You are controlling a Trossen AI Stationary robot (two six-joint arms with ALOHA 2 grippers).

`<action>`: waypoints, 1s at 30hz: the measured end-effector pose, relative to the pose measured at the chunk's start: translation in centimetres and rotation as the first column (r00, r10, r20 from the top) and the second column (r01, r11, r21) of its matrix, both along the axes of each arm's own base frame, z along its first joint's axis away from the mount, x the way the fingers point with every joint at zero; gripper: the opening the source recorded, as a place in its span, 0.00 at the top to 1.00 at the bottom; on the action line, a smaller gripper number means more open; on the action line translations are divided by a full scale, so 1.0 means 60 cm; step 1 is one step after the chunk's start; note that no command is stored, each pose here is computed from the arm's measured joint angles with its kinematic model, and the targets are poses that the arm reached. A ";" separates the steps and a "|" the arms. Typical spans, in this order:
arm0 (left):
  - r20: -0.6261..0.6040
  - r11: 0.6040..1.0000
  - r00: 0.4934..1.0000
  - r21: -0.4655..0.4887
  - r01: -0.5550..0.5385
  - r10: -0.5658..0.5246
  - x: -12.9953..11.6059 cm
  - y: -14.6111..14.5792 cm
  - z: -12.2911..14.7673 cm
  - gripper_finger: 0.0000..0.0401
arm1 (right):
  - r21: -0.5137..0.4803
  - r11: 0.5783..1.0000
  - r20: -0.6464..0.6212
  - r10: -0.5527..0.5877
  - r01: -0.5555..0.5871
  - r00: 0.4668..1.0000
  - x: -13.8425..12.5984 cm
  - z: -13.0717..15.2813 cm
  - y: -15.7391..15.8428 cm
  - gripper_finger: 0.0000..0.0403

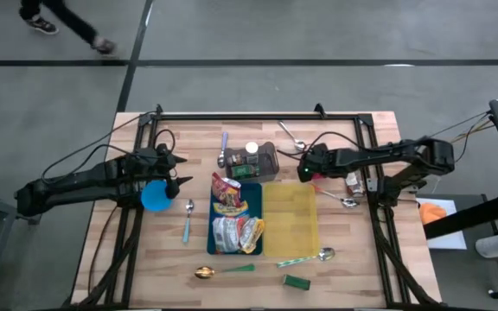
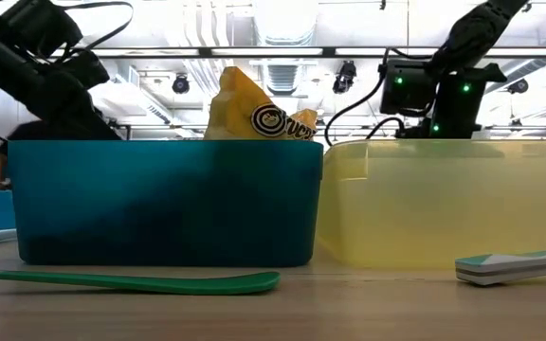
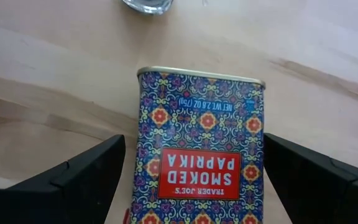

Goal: Pick & Place Food Item
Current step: Put the red spice can into the black bin

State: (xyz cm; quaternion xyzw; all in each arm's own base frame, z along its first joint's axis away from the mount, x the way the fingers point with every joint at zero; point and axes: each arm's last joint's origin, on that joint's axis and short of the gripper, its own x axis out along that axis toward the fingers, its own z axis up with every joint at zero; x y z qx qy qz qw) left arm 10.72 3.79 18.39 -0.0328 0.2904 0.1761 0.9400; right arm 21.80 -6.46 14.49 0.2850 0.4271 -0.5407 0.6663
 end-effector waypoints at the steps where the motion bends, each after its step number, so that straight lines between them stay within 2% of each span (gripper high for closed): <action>1: 0.000 1.000 1.000 0.000 0.000 0.000 0.000 0.000 0.000 0.16 | 0.001 1.000 -0.005 0.000 0.000 1.000 0.000 -0.002 0.000 0.09; 13: 0.000 1.000 1.000 0.001 0.001 -0.001 0.000 0.000 0.000 0.16 | 0.014 1.000 -0.047 -0.027 0.027 0.999 0.005 -0.024 -0.003 0.09; 25: 0.000 1.000 1.000 0.001 0.001 -0.001 0.000 0.000 0.000 0.16 | 0.008 0.999 -0.007 -0.042 0.042 0.999 0.005 -0.016 -0.003 0.09; 30: 0.000 1.000 1.000 0.001 0.001 -0.001 0.000 0.000 0.000 0.16 | 0.008 0.999 -0.005 -0.044 0.044 0.999 0.006 -0.017 -0.003 0.18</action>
